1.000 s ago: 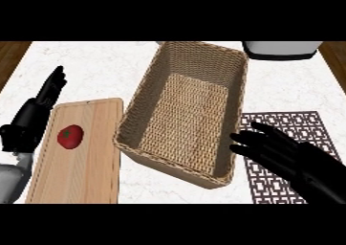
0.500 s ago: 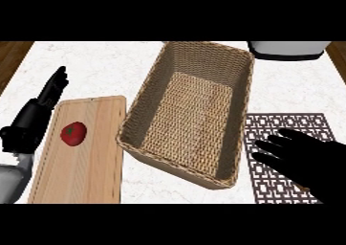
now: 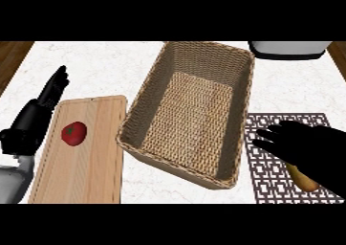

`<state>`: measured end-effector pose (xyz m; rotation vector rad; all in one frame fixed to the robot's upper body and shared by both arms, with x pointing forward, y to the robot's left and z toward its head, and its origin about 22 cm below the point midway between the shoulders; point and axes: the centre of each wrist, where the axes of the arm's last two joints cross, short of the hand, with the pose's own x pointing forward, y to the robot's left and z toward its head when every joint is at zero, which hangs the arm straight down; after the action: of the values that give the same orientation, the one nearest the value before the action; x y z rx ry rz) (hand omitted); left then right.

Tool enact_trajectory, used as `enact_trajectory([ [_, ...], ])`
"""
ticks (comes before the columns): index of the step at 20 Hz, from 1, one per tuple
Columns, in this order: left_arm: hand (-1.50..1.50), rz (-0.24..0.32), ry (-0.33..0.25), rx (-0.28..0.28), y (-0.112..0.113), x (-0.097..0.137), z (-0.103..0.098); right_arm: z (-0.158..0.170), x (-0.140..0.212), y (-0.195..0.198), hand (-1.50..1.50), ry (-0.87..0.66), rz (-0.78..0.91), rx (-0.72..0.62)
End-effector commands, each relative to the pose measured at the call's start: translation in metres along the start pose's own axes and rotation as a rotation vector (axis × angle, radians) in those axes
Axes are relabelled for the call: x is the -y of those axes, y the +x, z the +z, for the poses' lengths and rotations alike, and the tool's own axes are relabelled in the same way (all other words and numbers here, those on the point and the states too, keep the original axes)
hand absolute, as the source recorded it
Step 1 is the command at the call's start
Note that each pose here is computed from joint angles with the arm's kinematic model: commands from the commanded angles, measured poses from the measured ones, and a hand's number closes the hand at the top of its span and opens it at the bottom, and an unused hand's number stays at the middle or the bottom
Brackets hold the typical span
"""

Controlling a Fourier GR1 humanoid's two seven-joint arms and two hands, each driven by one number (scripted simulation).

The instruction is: Pick the pear from the placemat and place it in the basket

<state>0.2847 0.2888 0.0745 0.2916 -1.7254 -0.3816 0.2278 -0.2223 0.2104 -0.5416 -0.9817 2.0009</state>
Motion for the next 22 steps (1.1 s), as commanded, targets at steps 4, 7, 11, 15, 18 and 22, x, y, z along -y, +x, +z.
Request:
enact_trajectory([
  [4,0.0,0.004,-0.003,-0.001,-0.007,-0.01,0.006,-0.04,-0.018,-0.009,-1.5,0.082,0.043,-0.022],
  [7,0.0,-0.011,0.007,0.001,-0.007,-0.001,0.003,-0.04,-0.033,-0.017,-1.5,0.105,0.089,-0.048],
  [11,0.0,-0.009,0.013,0.01,-0.007,0.01,0.001,-0.053,-0.041,-0.032,-1.5,0.152,0.123,-0.069],
  [15,0.0,0.002,-0.012,0.011,0.013,-0.016,-0.003,-0.071,-0.074,-0.024,-1.5,0.169,0.128,-0.088],
  [18,0.0,0.005,0.006,-0.017,0.006,-0.003,0.008,-0.071,-0.071,-0.046,-1.5,0.144,0.101,-0.109],
  [22,0.0,-0.009,0.02,-0.014,-0.015,0.005,0.023,-0.073,-0.091,-0.043,-1.5,0.133,0.112,-0.099],
])
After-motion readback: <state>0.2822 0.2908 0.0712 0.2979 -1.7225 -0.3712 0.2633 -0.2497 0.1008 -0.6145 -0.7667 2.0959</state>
